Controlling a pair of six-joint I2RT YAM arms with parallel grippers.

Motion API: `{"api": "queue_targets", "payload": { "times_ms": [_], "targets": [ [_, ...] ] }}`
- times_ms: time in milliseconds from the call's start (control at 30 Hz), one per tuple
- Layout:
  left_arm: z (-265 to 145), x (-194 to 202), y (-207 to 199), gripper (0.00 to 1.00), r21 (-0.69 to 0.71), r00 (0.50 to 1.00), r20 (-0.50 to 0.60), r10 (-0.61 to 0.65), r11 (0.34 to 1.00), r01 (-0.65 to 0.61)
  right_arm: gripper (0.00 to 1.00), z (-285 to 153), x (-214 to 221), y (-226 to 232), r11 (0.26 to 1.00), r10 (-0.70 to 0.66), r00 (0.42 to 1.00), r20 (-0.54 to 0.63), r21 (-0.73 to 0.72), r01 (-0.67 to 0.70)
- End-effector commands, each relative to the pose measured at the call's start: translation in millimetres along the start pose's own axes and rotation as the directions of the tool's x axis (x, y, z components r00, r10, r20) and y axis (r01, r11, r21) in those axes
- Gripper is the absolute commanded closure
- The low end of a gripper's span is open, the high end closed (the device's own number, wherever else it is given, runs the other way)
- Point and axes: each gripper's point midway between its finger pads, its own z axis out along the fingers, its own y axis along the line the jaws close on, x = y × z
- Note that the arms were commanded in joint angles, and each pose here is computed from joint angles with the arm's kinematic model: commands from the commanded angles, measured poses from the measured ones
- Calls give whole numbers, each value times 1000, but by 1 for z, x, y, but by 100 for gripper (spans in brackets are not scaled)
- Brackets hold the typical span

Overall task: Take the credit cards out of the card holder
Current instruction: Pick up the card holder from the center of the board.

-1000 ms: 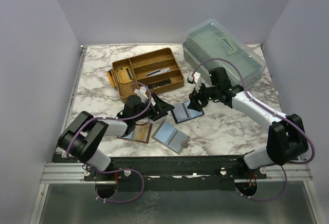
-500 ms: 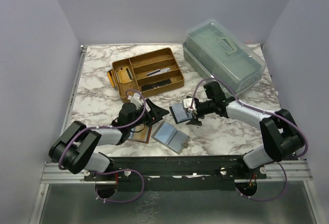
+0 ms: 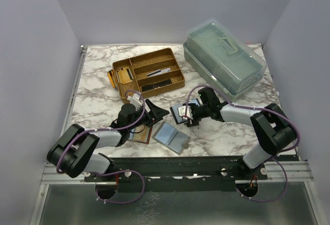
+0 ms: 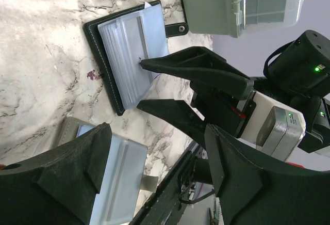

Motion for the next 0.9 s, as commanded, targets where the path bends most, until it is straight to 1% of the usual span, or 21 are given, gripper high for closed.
{"api": "queue_targets", "payload": {
  "times_ms": [0, 67, 233, 367, 500, 667, 867],
  "targets": [
    [-2, -1, 1, 21, 1, 1000, 21, 8, 1000, -8, 45, 0, 8, -1, 1000, 1, 999, -34, 29, 0],
    [-2, -2, -1, 21, 6, 1000, 20, 2, 1000, -2, 52, -2, 6, -3, 999, 12, 999, -33, 36, -10],
    [1, -4, -12, 21, 39, 1000, 15, -11, 999, 11, 67, -6, -1, -6, 998, 29, 999, -21, 49, -28],
    [7, -6, -19, 21, 57, 1000, 16, -16, 998, 15, 75, -10, -8, -10, 998, 28, 1000, -10, 62, -27],
    [14, -7, -26, 21, 78, 1000, 9, -26, 997, 25, 77, -13, -10, -4, 997, 56, 998, -5, 44, -55],
    [25, -7, -33, 21, 114, 998, 4, -57, 992, 56, 77, -13, -12, -1, 997, 68, 998, 3, 34, -68],
    [40, -5, -38, 22, 147, 996, -11, -92, 985, 93, 74, -12, -9, 2, 997, 69, 998, -3, 26, -69]
  ]
}}
